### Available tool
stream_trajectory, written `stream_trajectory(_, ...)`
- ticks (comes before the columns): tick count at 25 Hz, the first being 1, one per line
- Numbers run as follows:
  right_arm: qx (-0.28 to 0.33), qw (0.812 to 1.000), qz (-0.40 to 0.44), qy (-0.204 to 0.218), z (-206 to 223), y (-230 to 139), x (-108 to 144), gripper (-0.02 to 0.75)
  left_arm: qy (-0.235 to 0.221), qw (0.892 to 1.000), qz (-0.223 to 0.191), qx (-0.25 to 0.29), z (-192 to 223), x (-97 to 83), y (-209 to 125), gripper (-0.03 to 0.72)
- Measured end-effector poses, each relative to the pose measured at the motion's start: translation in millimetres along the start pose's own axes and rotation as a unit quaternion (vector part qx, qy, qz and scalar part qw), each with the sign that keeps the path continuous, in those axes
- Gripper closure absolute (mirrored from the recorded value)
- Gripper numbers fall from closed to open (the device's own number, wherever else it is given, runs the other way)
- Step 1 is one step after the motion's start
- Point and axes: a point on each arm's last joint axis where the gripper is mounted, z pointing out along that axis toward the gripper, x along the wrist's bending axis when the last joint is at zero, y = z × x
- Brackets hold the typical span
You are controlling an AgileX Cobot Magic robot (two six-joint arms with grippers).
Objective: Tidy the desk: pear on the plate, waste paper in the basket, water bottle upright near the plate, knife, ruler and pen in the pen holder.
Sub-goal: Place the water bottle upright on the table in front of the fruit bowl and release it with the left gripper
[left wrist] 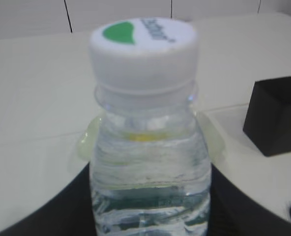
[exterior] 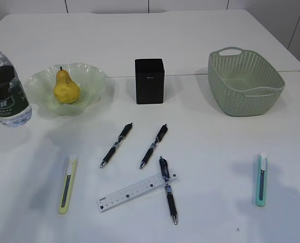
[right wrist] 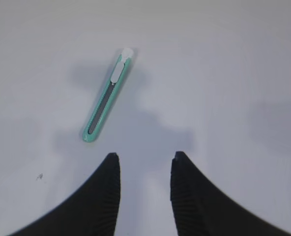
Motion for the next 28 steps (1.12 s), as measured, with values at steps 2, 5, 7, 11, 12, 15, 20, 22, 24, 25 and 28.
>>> stream_trajectory(2,-0.002,1.000,-0.003,0.000,0,0,0,0.444,0.009,1.000,-0.009,-0.021,10,2.1,-8,0.342)
stream_trajectory(5,-0.007,1.000,-0.008,0.000,0,1,0,0.444,0.023,0.999,-0.004,-0.047,24,5.5,-22,0.342)
stream_trajectory(7,-0.012,1.000,-0.009,0.000,0,2,0,0.444,0.026,0.998,-0.004,-0.056,31,6.5,-33,0.342)
stream_trajectory(11,-0.015,1.000,-0.016,0.000,0,3,0,0.444,0.028,0.998,0.003,-0.049,40,7.3,-52,0.342)
stream_trajectory(12,-0.015,1.000,-0.019,0.000,0,3,0,0.444,0.028,0.999,0.004,-0.046,42,7.4,-56,0.342)
stream_trajectory(15,-0.016,1.000,-0.022,0.000,0,3,0,0.444,0.028,0.999,0.005,-0.028,46,7.8,-68,0.342)
stream_trajectory(20,-0.016,1.000,-0.024,0.000,0,3,0,0.444,0.028,1.000,0.007,0.004,51,8.2,-87,0.342)
stream_trajectory(22,-0.016,1.000,-0.027,0.000,0,3,0,0.444,0.028,0.999,0.008,0.015,52,8.4,-94,0.342)
stream_trajectory(24,-0.016,0.999,-0.028,0.000,0,3,0,0.444,0.028,0.999,0.008,0.015,53,8.5,-96,0.342)
stream_trajectory(25,-0.016,0.999,-0.029,0.000,0,3,0,0.444,0.028,0.999,0.008,0.016,53,8.5,-96,0.342)
stream_trajectory(28,-0.017,0.999,-0.030,0.000,0,3,0,0.444,0.028,0.999,0.008,0.014,54,8.5,-95,0.342)
